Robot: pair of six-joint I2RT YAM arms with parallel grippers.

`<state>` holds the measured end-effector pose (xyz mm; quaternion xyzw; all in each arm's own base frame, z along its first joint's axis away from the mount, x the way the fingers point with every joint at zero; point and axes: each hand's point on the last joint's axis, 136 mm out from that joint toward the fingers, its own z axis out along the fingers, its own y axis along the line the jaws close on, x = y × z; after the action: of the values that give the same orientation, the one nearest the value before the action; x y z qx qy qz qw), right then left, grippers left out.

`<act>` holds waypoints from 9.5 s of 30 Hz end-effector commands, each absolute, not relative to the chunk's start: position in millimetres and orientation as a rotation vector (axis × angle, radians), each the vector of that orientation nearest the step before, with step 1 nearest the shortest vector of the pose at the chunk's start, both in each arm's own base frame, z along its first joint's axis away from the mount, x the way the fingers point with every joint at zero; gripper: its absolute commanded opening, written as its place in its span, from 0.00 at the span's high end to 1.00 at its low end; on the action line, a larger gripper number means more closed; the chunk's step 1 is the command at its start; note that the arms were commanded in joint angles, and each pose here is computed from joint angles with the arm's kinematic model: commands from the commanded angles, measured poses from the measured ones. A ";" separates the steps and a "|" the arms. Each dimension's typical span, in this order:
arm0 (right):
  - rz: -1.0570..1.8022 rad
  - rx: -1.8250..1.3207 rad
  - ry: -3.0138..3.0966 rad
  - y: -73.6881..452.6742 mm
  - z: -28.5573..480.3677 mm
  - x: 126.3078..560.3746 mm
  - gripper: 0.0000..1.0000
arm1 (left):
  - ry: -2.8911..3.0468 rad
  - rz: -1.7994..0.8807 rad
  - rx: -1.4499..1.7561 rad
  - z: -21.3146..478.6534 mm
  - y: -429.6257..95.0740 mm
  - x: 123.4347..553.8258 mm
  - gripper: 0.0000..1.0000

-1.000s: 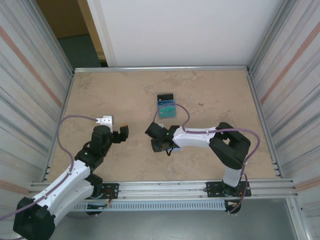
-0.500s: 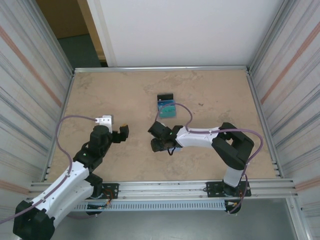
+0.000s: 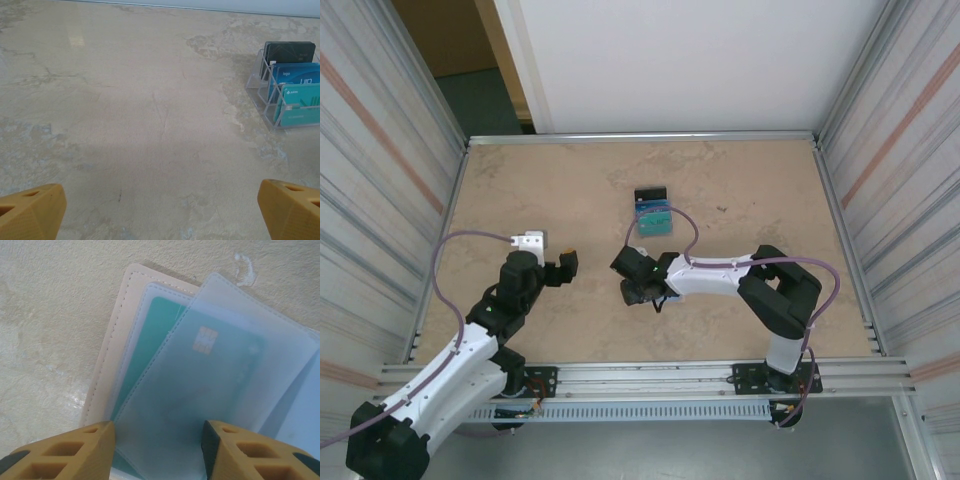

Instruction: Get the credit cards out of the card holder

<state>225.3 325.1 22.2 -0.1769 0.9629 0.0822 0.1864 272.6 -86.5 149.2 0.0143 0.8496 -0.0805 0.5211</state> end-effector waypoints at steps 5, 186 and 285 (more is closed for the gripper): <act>0.145 -0.503 2.781 295.5 -4.1 215.5 0.64 | 1.967 -0.222 0.084 177.9 -98.9 277.5 0.01; 1.048 0.201 2.683 240.4 45.6 253.6 1.00 | 2.267 0.031 0.937 32.7 -268.5 278.9 0.01; 1.435 -0.610 1.729 269.4 254.4 203.6 0.34 | 1.642 -1.282 0.733 257.0 -294.0 200.6 1.00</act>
<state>206.9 263.8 223.3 -0.2375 0.7265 0.5230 0.3772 203.9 -288.5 228.6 0.3228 0.6941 -0.4729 0.4363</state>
